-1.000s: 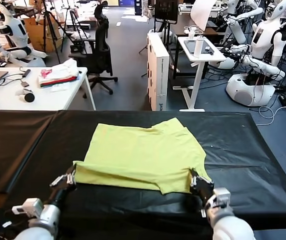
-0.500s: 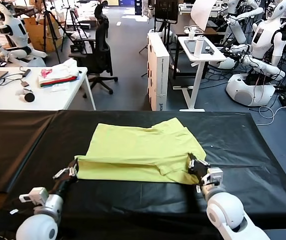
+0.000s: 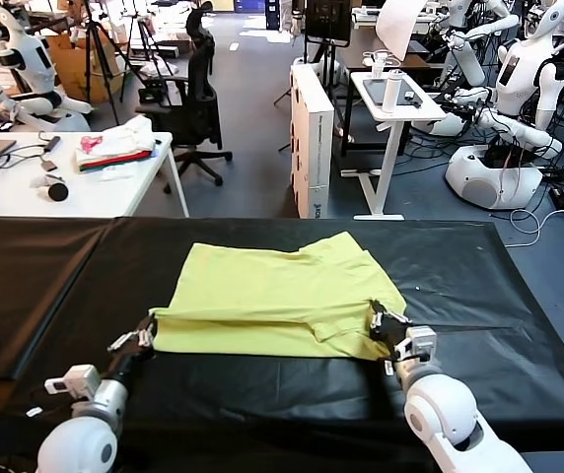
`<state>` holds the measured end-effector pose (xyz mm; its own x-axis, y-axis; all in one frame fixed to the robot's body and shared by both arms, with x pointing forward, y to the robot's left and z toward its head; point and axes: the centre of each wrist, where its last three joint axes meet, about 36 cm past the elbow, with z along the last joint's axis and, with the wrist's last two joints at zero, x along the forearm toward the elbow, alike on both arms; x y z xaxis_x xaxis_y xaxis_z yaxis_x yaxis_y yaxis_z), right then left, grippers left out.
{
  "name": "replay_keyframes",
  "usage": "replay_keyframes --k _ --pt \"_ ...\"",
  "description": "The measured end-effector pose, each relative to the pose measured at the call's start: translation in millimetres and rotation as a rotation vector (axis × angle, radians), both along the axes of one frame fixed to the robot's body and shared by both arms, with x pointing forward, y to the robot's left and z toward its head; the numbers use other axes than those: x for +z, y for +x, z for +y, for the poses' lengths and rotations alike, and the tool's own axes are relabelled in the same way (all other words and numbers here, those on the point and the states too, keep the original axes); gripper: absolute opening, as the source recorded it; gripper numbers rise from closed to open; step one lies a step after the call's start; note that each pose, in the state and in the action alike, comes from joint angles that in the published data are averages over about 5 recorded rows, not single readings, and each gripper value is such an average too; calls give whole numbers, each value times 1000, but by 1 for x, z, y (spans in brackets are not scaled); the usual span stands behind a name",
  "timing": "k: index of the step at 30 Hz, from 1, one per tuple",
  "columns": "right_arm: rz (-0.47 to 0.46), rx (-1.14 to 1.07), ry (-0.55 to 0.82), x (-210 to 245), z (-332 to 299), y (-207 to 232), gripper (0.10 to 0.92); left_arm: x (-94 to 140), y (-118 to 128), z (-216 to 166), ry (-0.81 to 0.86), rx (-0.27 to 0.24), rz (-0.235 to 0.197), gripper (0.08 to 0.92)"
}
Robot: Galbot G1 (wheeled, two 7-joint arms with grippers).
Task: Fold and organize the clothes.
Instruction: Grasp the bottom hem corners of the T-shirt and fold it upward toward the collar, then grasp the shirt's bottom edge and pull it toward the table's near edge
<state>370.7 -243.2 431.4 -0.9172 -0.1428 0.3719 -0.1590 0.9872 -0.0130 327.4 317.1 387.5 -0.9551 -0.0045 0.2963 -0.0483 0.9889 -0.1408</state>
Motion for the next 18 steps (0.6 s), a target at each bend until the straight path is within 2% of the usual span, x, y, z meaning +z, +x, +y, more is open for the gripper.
replay_keyframes --k 3,6,9,13,18 --pt "-1 8 -16 4 -5 -12 869 2 -4 1 9 9 3 717" --pt "1 19 -38 8 -11 -30 899 6 -12 0 17 12 8 857" --pt "22 23 -53 9 -17 -50 906 10 -26 -5 20 2 12 901" --pt "64 19 -61 7 -24 -70 907 9 -42 -11 20 -9 28 906" --pt "99 13 -64 4 -32 -82 907 5 -47 -14 20 -9 47 907"
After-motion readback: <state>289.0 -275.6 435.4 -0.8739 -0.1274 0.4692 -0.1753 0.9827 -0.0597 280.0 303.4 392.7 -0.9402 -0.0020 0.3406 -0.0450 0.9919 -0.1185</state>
